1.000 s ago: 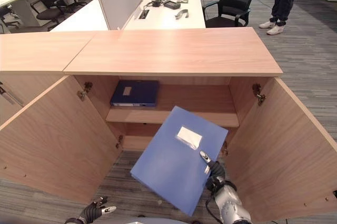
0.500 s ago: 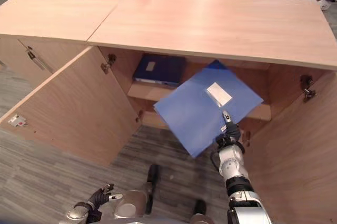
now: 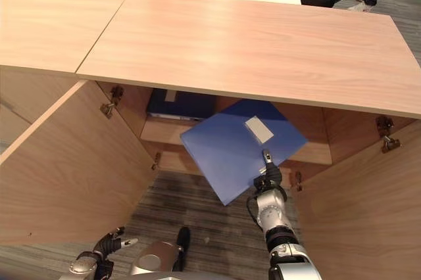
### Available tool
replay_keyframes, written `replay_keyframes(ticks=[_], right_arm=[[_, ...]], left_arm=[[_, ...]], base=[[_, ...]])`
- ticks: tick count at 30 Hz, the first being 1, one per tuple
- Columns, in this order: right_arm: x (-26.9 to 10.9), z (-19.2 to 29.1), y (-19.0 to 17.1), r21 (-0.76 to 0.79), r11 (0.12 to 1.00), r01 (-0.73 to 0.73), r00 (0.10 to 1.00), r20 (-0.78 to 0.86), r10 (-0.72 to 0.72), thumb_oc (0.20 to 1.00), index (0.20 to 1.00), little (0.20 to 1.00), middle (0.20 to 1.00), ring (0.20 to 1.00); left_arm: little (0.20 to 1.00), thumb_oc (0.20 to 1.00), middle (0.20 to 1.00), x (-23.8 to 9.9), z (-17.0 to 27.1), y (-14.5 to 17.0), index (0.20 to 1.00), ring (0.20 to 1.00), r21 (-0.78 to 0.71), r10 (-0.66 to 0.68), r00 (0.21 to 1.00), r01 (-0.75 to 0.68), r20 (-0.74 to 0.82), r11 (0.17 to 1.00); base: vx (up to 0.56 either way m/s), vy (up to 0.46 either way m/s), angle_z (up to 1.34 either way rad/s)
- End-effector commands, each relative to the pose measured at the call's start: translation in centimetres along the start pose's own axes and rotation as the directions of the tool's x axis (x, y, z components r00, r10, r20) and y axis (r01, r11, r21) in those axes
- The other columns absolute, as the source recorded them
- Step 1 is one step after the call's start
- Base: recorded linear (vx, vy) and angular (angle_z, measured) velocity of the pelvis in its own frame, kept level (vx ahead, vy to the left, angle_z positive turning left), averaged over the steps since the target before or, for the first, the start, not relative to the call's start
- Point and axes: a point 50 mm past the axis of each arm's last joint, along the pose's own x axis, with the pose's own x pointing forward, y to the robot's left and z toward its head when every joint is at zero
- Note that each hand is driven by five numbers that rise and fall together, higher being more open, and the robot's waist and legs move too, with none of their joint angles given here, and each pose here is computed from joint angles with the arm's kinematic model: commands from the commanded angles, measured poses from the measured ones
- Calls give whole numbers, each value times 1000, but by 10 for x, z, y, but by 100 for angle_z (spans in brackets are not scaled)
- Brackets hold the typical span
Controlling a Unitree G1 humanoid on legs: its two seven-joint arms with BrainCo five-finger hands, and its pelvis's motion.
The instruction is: Put the empty folder in the office cabinet
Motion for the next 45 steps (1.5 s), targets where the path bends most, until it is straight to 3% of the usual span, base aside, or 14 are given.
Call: replay_keyframes(ticks=[1, 14, 22, 34, 40, 45], right_arm=[[7, 31, 19, 1, 995, -99, 989, 112, 98, 200, 200, 200, 200, 200], [18, 42, 34, 64, 994, -92, 987, 140, 82, 200, 200, 200, 200, 200], [6, 51, -18, 72, 997, 22, 985, 168, -34, 200, 200, 200, 200, 200], [-1, 67, -46, 54, 995, 82, 977, 193, -91, 200, 200, 200, 200, 200], [-1, 68, -44, 39, 996, 79, 977, 194, -85, 200, 200, 200, 200, 200], [8, 74, -10, 69, 998, -6, 972, 235, -10, 200, 200, 200, 200, 200]], left_arm=[[1000, 1000, 1000, -8, -11, 16, 1000, 1000, -14, 59, 998, -60, -5, 998], [1000, 1000, 1000, -7, -7, 21, 1000, 1000, -45, 81, 997, -81, 6, 996], [1000, 1000, 1000, -11, -28, 7, 1000, 1000, -18, 40, 997, -41, -59, 999], [1000, 1000, 1000, -12, -39, -8, 1000, 1000, 1, -23, 993, 23, -113, 1000], [1000, 1000, 1000, -13, -42, -14, 1000, 1000, 32, -43, 991, 48, -130, 998], [1000, 1000, 1000, -16, -49, -19, 1000, 1000, 85, -67, 986, 81, -153, 993]], base=[[2, 160, -2], [161, -68, -17], [158, -253, 42], [69, -208, 24], [100, -14, 13], [150, 138, 10]])
